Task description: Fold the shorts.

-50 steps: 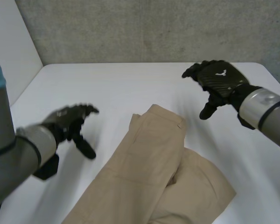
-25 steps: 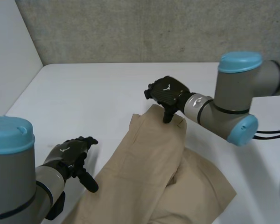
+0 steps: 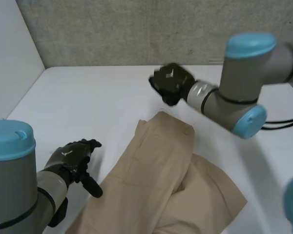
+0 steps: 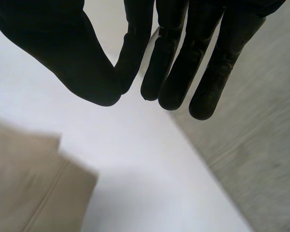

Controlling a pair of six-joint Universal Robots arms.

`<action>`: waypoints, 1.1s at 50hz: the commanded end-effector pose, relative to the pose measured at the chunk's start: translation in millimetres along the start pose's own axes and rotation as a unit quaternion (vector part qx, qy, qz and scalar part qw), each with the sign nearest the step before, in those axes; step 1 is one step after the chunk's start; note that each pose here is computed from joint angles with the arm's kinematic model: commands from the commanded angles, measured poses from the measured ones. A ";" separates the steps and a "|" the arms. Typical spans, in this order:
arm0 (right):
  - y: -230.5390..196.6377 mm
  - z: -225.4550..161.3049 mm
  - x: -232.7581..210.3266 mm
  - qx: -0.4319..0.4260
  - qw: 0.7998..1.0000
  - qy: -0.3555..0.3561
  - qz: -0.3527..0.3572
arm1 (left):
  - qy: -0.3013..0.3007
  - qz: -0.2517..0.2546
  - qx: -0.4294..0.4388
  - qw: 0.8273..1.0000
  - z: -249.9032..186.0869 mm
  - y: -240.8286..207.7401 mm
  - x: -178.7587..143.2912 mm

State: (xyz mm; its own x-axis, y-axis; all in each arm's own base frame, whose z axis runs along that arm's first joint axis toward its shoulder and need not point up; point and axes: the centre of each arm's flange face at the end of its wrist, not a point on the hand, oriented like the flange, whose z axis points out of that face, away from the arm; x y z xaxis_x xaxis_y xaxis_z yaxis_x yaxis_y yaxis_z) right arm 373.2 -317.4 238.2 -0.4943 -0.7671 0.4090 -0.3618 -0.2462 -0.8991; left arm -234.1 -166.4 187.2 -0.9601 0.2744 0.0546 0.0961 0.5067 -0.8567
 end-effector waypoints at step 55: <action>76.5 23.5 -32.6 -0.090 0.992 -0.064 0.059 | -0.012 -0.008 0.003 1.000 3.5 -0.4 -8.4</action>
State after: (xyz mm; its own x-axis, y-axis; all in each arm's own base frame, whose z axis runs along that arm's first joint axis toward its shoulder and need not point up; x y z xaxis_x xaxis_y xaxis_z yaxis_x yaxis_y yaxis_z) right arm 381.2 -326.2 135.4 -0.4331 -0.8681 0.2426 -0.4569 -0.0205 -0.8893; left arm -227.4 -172.3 184.2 -0.9676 0.2463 0.0565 0.0796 0.5091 -0.8570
